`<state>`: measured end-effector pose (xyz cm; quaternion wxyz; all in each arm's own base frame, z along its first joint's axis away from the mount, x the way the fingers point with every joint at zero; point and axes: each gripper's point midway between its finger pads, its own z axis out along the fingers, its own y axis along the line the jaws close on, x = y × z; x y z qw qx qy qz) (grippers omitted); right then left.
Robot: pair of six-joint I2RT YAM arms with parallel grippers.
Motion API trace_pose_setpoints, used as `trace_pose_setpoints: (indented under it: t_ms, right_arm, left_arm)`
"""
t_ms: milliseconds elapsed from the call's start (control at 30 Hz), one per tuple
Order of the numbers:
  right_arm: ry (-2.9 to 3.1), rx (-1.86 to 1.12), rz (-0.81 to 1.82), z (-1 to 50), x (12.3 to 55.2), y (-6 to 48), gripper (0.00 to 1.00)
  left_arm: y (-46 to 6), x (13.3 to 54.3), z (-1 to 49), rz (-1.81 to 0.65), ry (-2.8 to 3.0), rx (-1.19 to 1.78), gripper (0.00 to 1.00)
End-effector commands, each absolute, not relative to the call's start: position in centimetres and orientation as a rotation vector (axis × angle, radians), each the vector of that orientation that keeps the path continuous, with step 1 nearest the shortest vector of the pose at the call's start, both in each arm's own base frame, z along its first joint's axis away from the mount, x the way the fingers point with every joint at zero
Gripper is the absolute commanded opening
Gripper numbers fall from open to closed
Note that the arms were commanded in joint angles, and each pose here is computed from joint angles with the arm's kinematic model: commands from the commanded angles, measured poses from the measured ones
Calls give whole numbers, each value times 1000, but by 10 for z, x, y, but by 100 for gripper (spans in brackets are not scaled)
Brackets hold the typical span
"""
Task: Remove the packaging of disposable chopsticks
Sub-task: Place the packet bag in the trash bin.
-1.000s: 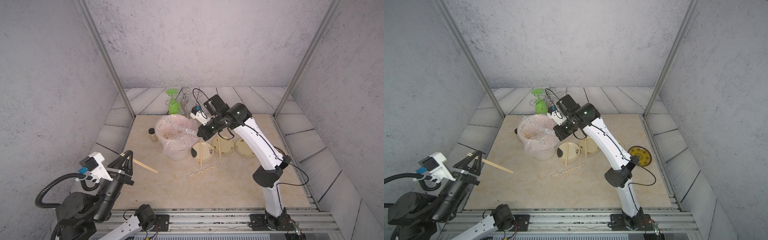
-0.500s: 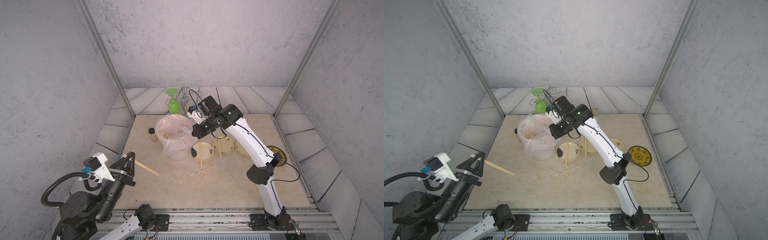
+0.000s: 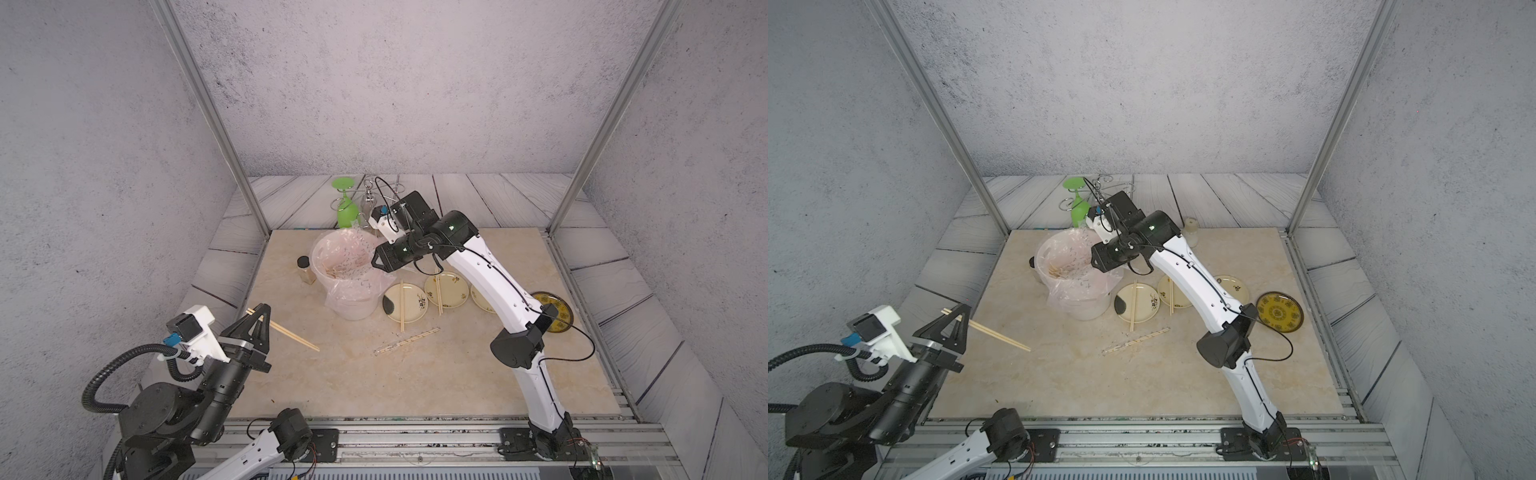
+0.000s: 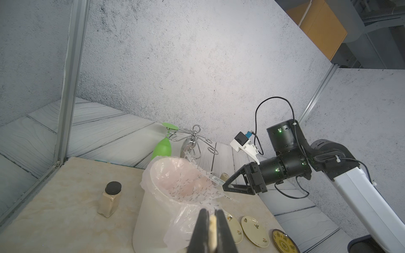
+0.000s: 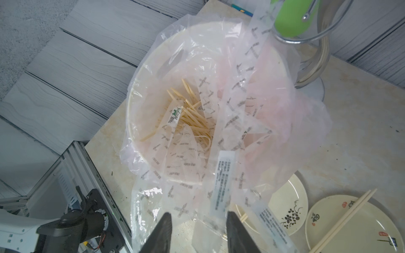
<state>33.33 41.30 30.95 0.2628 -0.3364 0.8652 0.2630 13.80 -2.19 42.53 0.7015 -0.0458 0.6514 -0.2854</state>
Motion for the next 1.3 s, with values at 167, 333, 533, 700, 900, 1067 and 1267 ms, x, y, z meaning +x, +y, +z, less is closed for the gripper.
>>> trace_pose_setpoints:
  t_ms: [167,333,533,700,900,1067,1267]
  right_arm:
    - [2287,-1096,890,317,283,441,46]
    - [2263,-1113,820,309,284,453,46]
    - [2188,-1103,869,319,291,467,51]
    - [2205,-1078,1066,313,286,491,56]
    - [2381,-1064,1195,282,268,497,55]
    - [2453,-1074,1183,280,250,482,56]
    - [2457,-1068,1186,294,239,468,63]
  left_arm:
    - [-34,145,425,-643,1462,-91,0]
    - [-41,147,420,-665,1480,-87,0]
    - [-39,147,417,-670,1479,-103,0]
    - [-38,148,417,-656,1476,-106,0]
    - [-34,147,419,-655,1471,-117,0]
    - [-35,147,416,-657,1475,-122,0]
    - [-39,151,415,-655,1477,-122,0]
